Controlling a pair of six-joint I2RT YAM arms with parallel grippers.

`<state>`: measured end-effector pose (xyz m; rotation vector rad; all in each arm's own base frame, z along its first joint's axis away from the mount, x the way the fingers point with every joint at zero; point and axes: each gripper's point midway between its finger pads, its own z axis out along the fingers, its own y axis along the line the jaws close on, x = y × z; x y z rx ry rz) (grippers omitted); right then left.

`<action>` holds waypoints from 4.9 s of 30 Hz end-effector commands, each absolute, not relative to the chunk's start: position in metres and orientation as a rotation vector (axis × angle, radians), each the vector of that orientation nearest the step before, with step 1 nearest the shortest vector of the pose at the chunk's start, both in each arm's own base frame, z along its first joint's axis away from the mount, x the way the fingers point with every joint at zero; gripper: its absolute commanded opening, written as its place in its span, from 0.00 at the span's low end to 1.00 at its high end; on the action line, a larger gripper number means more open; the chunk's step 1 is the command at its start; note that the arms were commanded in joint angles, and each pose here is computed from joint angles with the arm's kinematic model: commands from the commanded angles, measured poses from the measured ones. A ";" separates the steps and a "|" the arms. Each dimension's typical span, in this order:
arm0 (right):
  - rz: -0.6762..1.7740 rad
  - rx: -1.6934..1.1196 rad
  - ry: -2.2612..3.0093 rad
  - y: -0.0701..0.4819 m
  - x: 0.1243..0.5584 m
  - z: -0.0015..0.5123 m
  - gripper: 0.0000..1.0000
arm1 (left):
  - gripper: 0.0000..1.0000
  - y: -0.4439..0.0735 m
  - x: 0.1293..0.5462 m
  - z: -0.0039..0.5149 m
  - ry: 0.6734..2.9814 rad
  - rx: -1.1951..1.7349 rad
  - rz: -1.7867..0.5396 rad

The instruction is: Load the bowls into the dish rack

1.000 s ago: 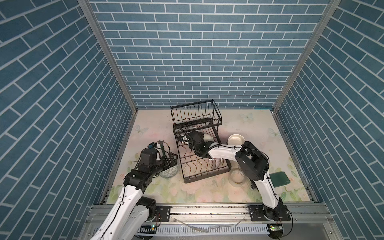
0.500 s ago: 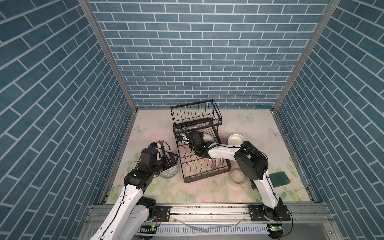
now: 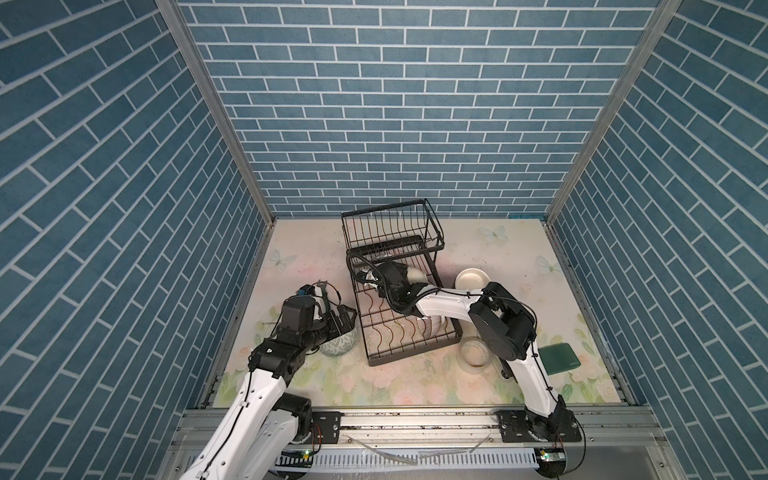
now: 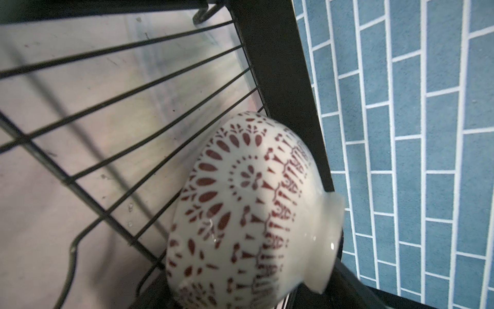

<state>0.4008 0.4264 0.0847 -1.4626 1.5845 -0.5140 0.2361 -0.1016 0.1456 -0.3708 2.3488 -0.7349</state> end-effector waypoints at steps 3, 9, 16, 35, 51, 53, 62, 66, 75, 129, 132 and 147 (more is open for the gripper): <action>-0.494 -1.407 1.562 0.432 0.396 0.120 0.79 | 1.00 -0.100 0.238 0.142 2.348 -0.376 -0.733; -0.486 -1.400 1.570 0.431 0.392 0.124 0.86 | 1.00 -0.100 0.237 0.140 2.348 -0.375 -0.732; -0.455 -1.379 1.583 0.429 0.388 0.131 0.86 | 1.00 -0.100 0.237 0.138 2.349 -0.375 -0.732; -0.305 -1.228 1.597 0.462 0.402 0.139 0.85 | 1.00 -0.098 0.236 0.136 2.351 -0.379 -0.721; -0.350 -1.030 1.635 0.460 0.429 0.123 0.85 | 1.00 -0.097 0.233 0.138 2.360 -0.365 -0.703; -0.362 -1.011 1.644 0.455 0.432 0.121 0.85 | 1.00 -0.097 0.232 0.138 2.359 -0.364 -0.703; -0.421 -0.921 1.681 0.426 0.446 0.120 0.84 | 1.00 -0.096 0.233 0.140 2.356 -0.364 -0.698; -0.438 -0.900 1.699 0.417 0.449 0.117 0.84 | 1.00 -0.096 0.233 0.140 2.355 -0.366 -0.700; -0.489 -0.831 1.720 0.397 0.458 0.117 0.84 | 1.00 -0.095 0.233 0.141 2.356 -0.366 -0.695; -0.093 -0.841 1.784 0.452 0.467 0.103 0.00 | 1.00 -0.094 0.233 0.138 2.371 -0.359 -0.677; -0.110 -0.775 1.825 0.438 0.476 0.098 0.00 | 1.00 -0.094 0.232 0.138 2.371 -0.359 -0.675; -0.164 -0.676 1.848 0.412 0.479 0.101 0.00 | 1.00 -0.093 0.231 0.138 2.371 -0.362 -0.666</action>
